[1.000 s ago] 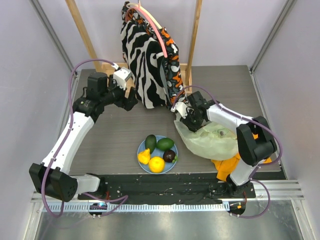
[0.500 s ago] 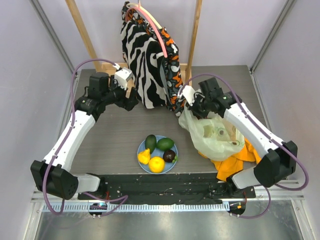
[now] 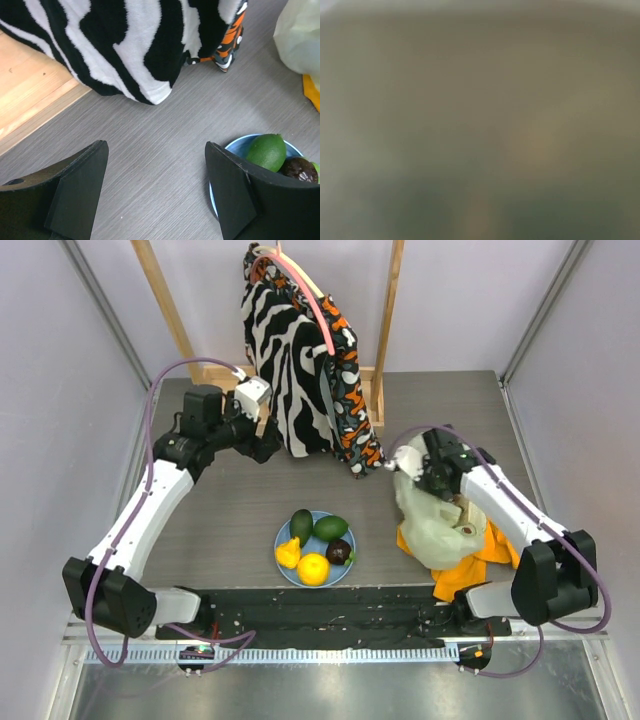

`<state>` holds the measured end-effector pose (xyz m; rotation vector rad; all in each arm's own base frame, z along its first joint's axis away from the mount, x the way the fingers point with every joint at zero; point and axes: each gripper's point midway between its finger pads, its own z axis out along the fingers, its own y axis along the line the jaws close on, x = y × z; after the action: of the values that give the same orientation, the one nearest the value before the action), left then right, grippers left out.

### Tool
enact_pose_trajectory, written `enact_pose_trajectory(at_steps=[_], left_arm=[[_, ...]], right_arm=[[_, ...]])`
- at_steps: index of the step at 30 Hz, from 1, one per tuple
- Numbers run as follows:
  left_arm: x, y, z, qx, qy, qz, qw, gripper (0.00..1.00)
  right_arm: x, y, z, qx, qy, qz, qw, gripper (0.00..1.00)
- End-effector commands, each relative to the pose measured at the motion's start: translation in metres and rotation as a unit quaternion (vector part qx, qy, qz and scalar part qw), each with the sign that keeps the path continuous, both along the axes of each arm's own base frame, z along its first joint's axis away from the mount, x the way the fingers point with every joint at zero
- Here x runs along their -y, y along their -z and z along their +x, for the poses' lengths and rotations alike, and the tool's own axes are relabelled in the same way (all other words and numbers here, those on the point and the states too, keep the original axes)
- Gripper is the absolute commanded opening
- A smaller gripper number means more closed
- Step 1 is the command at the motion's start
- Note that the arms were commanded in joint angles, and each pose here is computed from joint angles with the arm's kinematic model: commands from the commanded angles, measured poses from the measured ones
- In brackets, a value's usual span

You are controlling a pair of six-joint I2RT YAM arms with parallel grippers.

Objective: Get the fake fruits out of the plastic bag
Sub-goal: Take out the fake fruit from the plastic bag.

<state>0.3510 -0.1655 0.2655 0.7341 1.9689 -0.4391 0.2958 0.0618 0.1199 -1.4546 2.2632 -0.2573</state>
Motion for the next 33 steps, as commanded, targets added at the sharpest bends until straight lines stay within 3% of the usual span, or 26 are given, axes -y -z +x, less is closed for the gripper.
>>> enact_pose_trajectory(at_steps=[1,3,4,6,8,11,14,16,25,28,29,30,33], left_arm=[[0.015,-0.035,-0.005,0.051,0.028,-0.028,0.998,0.83],[0.023,-0.03,-0.012,0.042,0.045,-0.038,0.997,0.84],[0.029,-0.033,-0.016,0.035,0.049,-0.053,0.997,0.84],[0.041,-0.033,-0.028,0.011,0.065,-0.084,0.994,0.86],[0.05,-0.037,-0.036,-0.018,0.056,-0.132,0.99,0.92],[0.071,-0.05,-0.05,-0.057,0.081,-0.21,0.973,0.96],[0.103,-0.065,-0.063,-0.109,0.122,-0.284,0.945,0.99],[0.123,-0.076,-0.071,-0.104,0.153,-0.294,0.938,1.0],[0.142,-0.05,-0.045,-0.125,0.098,-0.28,0.947,0.99],[0.157,-0.049,-0.054,-0.182,0.118,-0.323,0.921,1.0],[0.164,-0.061,-0.056,-0.184,0.141,-0.348,0.908,1.0],[0.173,-0.06,-0.061,-0.233,0.138,-0.371,0.888,1.0],[0.196,-0.056,-0.076,-0.258,0.174,-0.371,0.875,1.0]], right_arm=[[0.067,-0.066,0.029,0.095,0.058,-0.067,0.992,0.01],[0.028,-0.104,0.027,0.089,0.041,0.035,0.995,0.02],[0.001,-0.16,0.039,0.143,0.021,0.079,0.986,0.02],[-0.025,-0.188,0.045,0.143,0.039,0.122,0.981,0.01],[-0.066,-0.185,0.034,0.095,0.001,0.179,0.979,0.01],[-0.11,-0.201,0.037,0.116,-0.019,0.216,0.969,0.01],[-0.117,-0.19,0.046,0.111,-0.002,0.187,0.976,0.01],[-0.097,-0.176,0.051,0.125,0.019,0.131,0.983,0.01],[-0.08,-0.2,0.004,0.118,0.014,0.158,0.98,0.01],[-0.08,-0.209,-0.004,0.125,0.021,0.183,0.975,0.01],[-0.08,-0.21,-0.003,0.123,0.026,0.184,0.975,0.01],[-0.08,-0.207,-0.003,0.117,0.031,0.186,0.975,0.01],[-0.082,-0.197,-0.001,0.104,0.043,0.198,0.974,0.01]])
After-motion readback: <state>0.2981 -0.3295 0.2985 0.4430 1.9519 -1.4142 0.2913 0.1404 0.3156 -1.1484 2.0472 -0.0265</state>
